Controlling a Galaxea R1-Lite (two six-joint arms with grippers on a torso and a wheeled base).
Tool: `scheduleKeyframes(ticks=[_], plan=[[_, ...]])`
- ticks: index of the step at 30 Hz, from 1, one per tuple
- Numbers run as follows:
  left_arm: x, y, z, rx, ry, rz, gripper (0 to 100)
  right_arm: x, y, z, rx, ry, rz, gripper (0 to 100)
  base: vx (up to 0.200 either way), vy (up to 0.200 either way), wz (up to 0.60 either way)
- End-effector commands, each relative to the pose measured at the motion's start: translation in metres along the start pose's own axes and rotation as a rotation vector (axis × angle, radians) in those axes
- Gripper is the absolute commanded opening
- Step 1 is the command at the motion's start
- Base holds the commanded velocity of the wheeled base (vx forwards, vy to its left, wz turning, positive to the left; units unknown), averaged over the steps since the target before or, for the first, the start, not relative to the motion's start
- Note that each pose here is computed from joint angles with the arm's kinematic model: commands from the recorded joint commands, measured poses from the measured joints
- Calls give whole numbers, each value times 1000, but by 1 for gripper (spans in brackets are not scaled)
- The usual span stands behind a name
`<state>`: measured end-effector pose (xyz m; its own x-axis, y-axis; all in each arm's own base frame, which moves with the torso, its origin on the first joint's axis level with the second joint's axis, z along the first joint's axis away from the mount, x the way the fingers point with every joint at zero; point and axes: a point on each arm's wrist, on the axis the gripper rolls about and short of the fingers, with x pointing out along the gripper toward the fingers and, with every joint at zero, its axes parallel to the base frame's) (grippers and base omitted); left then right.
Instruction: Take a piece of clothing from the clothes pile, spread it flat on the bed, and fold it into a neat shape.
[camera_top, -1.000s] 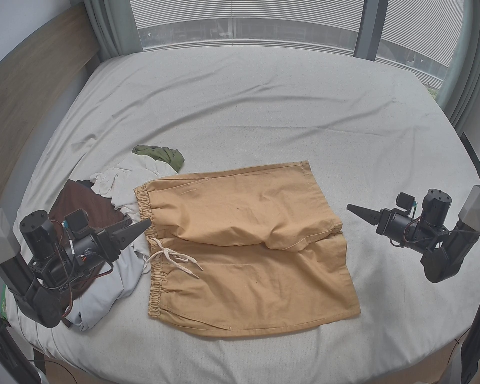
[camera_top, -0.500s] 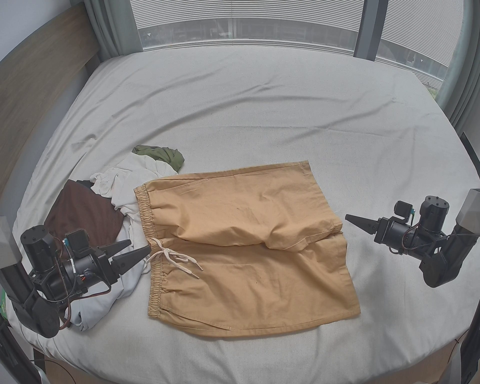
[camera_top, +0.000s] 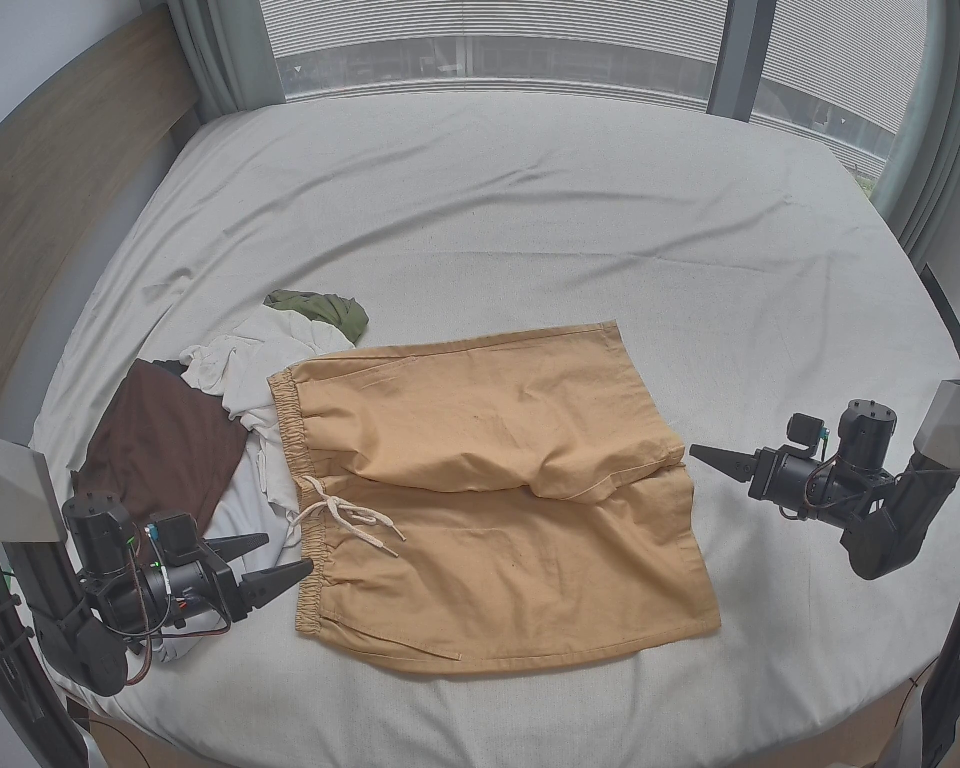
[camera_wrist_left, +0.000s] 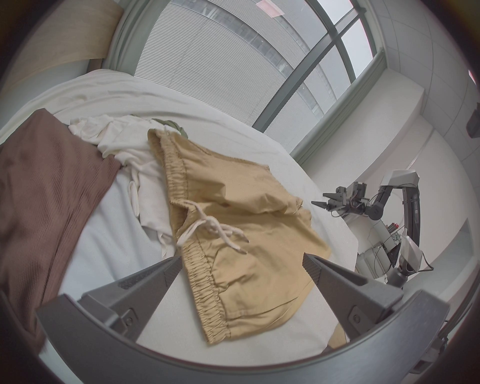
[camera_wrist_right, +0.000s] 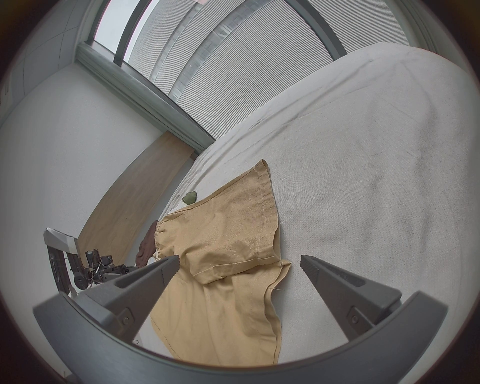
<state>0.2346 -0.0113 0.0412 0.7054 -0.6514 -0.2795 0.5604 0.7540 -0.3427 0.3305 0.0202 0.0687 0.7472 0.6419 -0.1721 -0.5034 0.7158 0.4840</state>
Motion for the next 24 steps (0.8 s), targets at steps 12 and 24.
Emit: scheduleKeyframes(ticks=[12, 24], plan=[[-3, 2, -34, -101, 136, 18, 100, 1, -1, -1, -12, 4, 1, 100, 0, 0, 0], [4, 8, -55, -174, 220, 28, 100, 1, -1, 1, -17, -3, 0, 100, 0, 0, 0]])
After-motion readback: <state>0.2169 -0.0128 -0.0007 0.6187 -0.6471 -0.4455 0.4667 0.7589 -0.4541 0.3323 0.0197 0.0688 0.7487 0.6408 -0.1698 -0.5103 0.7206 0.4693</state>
